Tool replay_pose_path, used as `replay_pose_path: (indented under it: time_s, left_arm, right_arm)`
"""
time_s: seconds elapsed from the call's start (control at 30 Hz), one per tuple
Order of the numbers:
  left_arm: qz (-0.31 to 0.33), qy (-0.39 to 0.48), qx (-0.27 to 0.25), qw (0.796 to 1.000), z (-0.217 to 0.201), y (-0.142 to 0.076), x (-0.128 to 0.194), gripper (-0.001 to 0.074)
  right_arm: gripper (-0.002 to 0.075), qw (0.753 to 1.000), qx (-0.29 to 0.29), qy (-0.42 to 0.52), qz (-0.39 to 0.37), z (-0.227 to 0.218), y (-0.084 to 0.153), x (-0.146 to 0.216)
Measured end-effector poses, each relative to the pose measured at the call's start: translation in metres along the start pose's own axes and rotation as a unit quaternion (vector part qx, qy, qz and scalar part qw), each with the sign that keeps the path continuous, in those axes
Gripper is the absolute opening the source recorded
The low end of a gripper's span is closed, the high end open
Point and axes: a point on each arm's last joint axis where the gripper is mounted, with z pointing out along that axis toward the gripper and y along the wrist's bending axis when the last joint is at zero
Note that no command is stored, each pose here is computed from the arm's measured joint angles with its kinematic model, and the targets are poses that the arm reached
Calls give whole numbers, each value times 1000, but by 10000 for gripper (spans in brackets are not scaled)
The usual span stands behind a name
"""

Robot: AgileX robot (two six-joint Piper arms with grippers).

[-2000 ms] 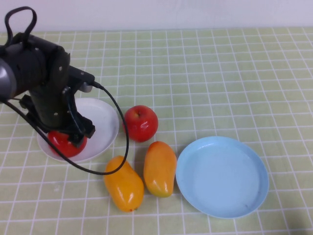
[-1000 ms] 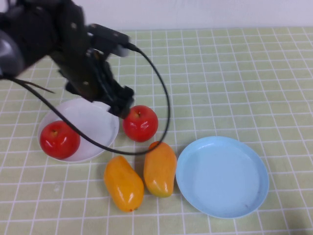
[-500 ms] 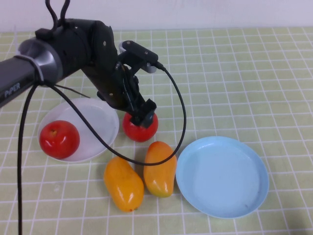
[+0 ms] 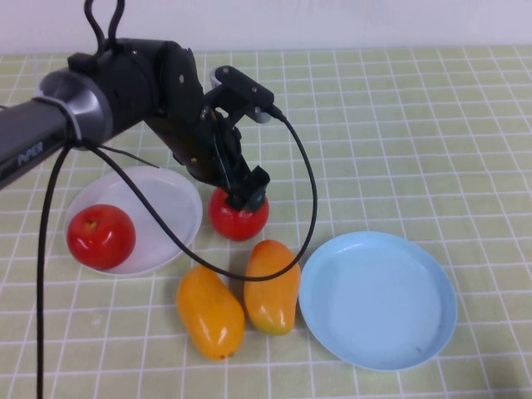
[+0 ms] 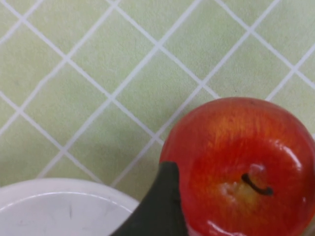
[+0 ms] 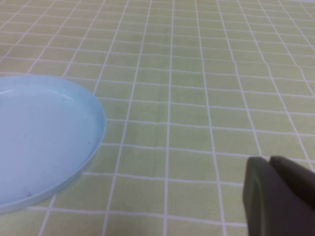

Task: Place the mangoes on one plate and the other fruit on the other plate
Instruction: Put one type of fruit in the left plate

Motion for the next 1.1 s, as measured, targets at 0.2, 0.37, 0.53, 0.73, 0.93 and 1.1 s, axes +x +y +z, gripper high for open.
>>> replay_pose_path:
  time_s: [0.2,0.37,0.53,0.73,0.93,1.1]
  left_arm:
    - [-3,16,8,1000,16,1,3,669]
    - [-3,19,9,1000,22,1,4,669]
    - [-4,17,9,1000,22,1,3,668]
    - [-2,16,9,1000,22,1,3,573]
    - [10,17,10,1000,20,1,1,572]
    - [18,28,19,999,2,4,-12,572]
  right_arm:
    - [-15,1000,0,0,0,0,0,0]
    - [-15,1000,0,0,0,0,0,0]
    - [-15,1000,0,0,0,0,0,0]
    - [-15,1000,0,0,0,0,0,0]
    - [-15,1000,0,0,0,0,0,0]
    - [-15,1000,0,0,0,0,0,0]
